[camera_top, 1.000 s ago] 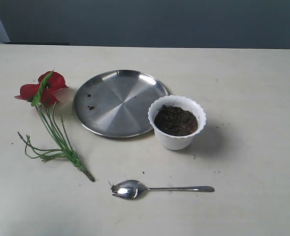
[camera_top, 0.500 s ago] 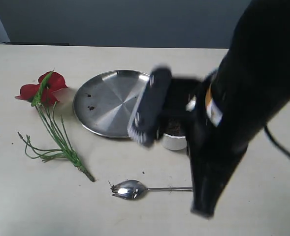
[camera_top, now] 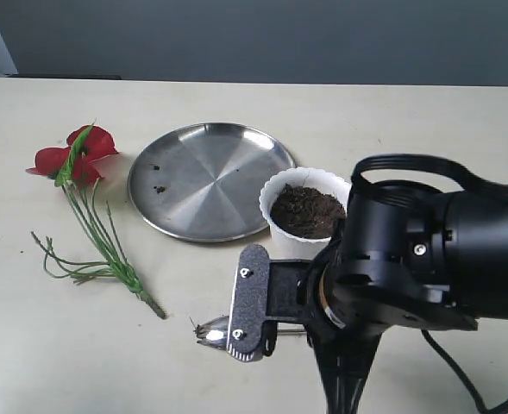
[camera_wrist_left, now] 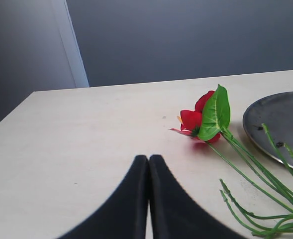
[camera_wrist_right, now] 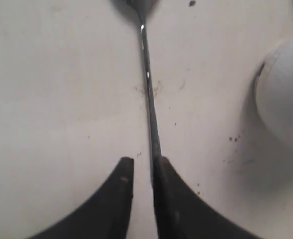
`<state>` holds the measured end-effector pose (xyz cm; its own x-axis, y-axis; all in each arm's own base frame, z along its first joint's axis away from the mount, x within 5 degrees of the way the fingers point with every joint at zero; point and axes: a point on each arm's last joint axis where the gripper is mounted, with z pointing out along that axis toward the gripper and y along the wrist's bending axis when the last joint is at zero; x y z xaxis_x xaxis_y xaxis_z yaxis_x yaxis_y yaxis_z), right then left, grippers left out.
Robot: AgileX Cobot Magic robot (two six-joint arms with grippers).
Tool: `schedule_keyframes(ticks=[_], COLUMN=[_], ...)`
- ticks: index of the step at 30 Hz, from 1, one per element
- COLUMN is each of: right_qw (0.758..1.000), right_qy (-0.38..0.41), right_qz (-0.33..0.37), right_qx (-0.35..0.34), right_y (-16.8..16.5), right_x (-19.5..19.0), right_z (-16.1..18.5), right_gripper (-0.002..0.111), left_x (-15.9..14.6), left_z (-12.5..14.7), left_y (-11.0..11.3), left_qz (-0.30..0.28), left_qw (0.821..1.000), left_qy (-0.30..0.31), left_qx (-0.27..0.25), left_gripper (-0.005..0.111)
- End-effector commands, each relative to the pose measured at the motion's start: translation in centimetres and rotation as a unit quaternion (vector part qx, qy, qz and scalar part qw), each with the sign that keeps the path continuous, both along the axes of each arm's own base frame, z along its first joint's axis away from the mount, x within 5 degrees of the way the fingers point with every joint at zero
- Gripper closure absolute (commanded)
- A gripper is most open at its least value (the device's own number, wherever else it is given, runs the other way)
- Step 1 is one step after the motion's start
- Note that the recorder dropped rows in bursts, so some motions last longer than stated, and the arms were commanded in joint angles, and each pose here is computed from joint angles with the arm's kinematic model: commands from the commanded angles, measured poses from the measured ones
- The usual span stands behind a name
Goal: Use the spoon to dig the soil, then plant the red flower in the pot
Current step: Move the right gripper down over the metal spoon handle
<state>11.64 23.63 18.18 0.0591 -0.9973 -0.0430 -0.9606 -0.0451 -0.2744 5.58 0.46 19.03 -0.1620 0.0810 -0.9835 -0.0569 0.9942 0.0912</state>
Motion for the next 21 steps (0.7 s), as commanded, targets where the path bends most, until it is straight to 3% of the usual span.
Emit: schedule_keyframes(ticks=[1,4,14,21], right_qw=[0.999,0.999,0.998,0.998], right_qy=[-0.019,-0.016,-0.003,0.016], right_qz=[0.022,0.019,0.012,0.012], right_qx=[0.027,0.034,0.068,0.051], right_y=[0.5,0.6,1.2,0.3], right_x=[0.1,0.1,-0.1,-0.7], right_z=[0.1,0.1,0.1,-0.9], right_gripper=[0.062,0.052,0.059,0.060], left_x=[0.0,0.0,0.0,0.0], left_z=[0.2,0.2,0.2,0.2], left_y=[0.0,0.0,0.0,0.0], left_qz=[-0.003,-0.003,-0.003,-0.003], left_qw=[1.000,1.000,1.000,1.000], left_qy=[-0.007,-0.007,-0.007,-0.007], left_qx=[-0.001,-0.001,-0.001,-0.001], left_gripper=[0.106,0.106,0.106,0.106])
